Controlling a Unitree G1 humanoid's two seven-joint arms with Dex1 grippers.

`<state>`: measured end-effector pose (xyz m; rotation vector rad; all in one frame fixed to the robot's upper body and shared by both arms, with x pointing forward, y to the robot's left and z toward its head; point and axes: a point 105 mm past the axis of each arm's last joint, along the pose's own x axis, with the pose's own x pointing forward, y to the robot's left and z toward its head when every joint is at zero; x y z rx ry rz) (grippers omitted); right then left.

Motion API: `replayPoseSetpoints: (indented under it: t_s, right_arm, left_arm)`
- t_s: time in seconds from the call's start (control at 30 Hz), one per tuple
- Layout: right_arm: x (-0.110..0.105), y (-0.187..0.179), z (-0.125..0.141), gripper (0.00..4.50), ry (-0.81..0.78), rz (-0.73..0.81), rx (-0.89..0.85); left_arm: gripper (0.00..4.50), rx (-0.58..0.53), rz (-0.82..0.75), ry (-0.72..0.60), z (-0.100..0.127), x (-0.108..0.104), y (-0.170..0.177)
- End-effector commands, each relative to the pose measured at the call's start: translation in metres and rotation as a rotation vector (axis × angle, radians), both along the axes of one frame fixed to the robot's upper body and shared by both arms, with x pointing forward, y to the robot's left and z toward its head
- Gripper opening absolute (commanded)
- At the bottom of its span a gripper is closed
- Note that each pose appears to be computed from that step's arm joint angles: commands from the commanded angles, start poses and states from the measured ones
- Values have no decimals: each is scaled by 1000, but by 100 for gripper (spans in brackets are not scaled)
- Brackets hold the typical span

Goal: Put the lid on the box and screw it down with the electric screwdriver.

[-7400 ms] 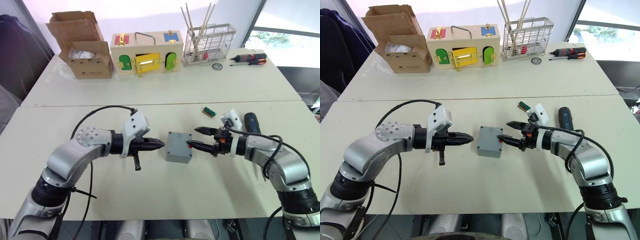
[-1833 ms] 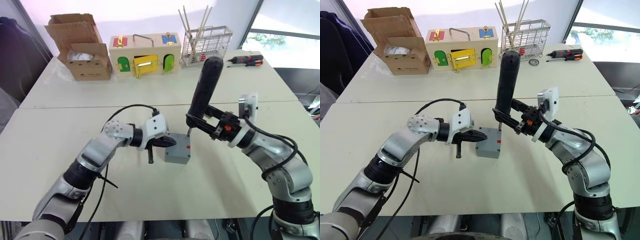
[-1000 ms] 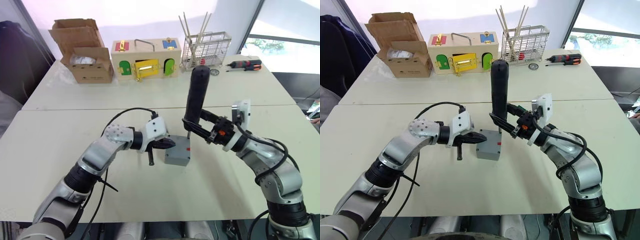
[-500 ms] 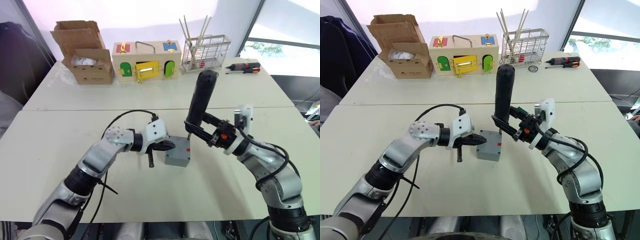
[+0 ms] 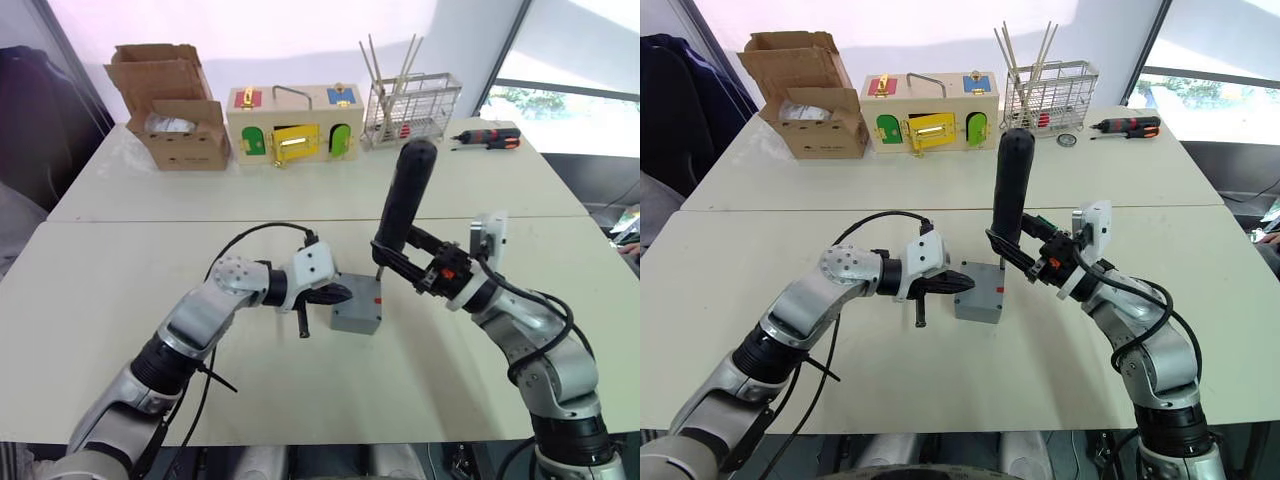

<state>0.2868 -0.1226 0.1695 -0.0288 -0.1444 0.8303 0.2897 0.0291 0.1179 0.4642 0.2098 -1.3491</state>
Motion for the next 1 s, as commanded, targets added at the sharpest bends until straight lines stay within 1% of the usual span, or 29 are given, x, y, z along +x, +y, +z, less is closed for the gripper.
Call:
replayPoseSetpoints:
  t_s: [0.03, 0.23, 0.57, 0.93, 0.97, 1.0]
  right_arm:
    - [2, -6, -64, 189, 263, -33, -41]
    - [2, -6, -63, 189, 260, -41, -8]
    - [0, -4, -62, 189, 245, -34, -11]
    - [3, -7, -43, 189, 188, -44, -20]
    - [5, -8, -36, 189, 168, -49, -18]
    - [9, -9, -23, 189, 141, -50, 6]
  left_arm:
    - [0, 22, -11, 18, -7, -3, -1]
    - [0, 28, -9, 21, -10, -3, 0]
    - [0, 32, -11, 22, -10, -4, 0]
    - [0, 25, -10, 18, -10, -3, -2]
    - [0, 14, -4, 10, -7, -2, -3]
    - [0, 2, 3, 3, -4, 0, -4]
